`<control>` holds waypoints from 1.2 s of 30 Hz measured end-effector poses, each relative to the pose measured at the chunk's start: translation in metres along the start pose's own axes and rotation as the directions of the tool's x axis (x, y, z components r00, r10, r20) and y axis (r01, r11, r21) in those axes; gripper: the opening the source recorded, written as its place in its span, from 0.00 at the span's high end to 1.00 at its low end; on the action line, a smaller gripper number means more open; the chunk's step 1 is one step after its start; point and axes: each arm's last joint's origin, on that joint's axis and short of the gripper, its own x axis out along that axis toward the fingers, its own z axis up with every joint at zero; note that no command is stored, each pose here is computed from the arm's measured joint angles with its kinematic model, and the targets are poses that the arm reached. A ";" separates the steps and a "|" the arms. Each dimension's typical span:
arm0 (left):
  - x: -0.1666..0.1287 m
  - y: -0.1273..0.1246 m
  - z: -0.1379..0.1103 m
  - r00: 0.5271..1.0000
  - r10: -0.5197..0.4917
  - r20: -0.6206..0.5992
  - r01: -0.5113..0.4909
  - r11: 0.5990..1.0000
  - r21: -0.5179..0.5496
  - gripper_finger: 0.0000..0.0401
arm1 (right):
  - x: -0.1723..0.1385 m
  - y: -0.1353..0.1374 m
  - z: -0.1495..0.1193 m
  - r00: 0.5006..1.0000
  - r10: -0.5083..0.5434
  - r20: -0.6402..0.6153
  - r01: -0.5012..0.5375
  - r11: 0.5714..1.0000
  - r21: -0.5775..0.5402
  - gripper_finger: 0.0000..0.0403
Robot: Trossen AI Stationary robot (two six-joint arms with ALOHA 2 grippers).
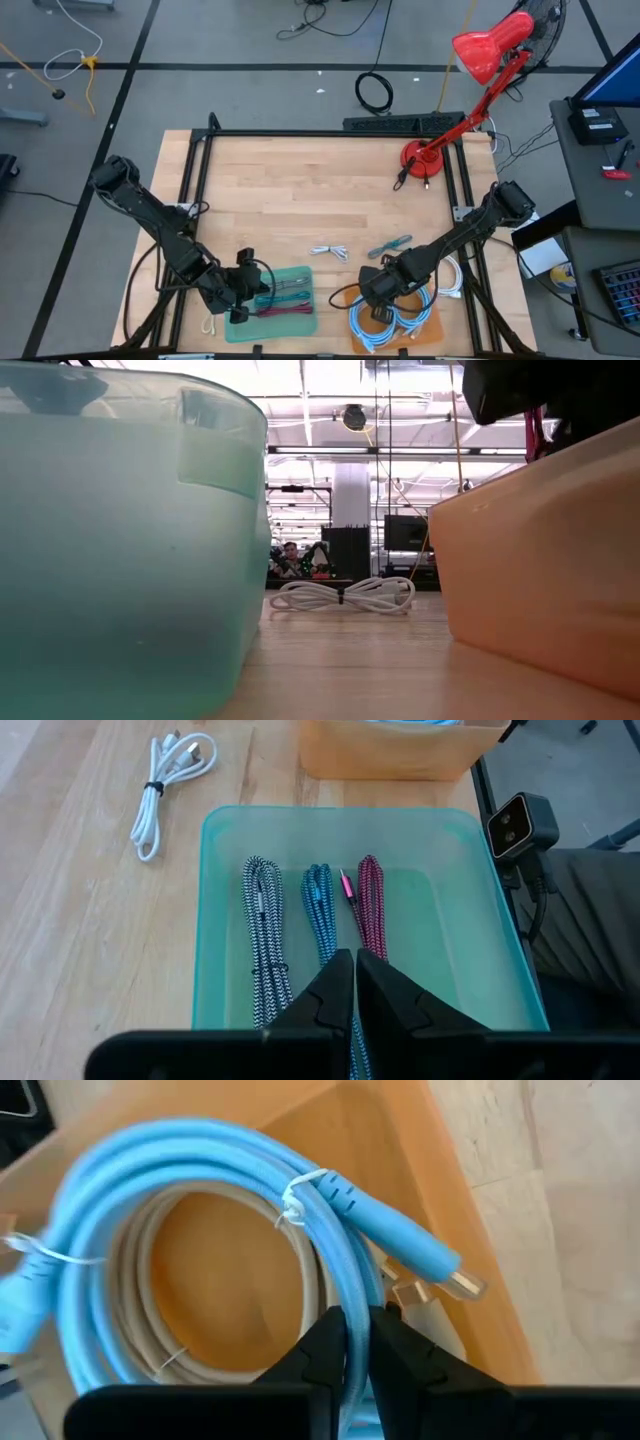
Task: Pick & Place USB Port
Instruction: Put the light blue HDMI cable into the orange bin
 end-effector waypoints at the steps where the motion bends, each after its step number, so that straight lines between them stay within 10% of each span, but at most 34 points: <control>1: 0.000 0.000 0.000 1.000 0.000 0.000 0.000 1.000 -0.001 0.95 | -0.002 0.000 0.000 1.000 0.005 0.006 -0.005 1.000 0.000 0.91; 20: 0.000 0.000 0.000 1.000 0.000 0.000 0.000 1.000 -0.007 0.95 | -0.010 0.006 0.000 0.997 0.078 0.021 -0.078 0.997 0.015 0.83; 36: 0.000 0.000 0.000 1.000 0.002 -0.003 -0.002 1.000 -0.012 0.95 | -0.034 0.020 -0.043 0.997 0.057 -0.049 -0.049 0.989 0.137 0.98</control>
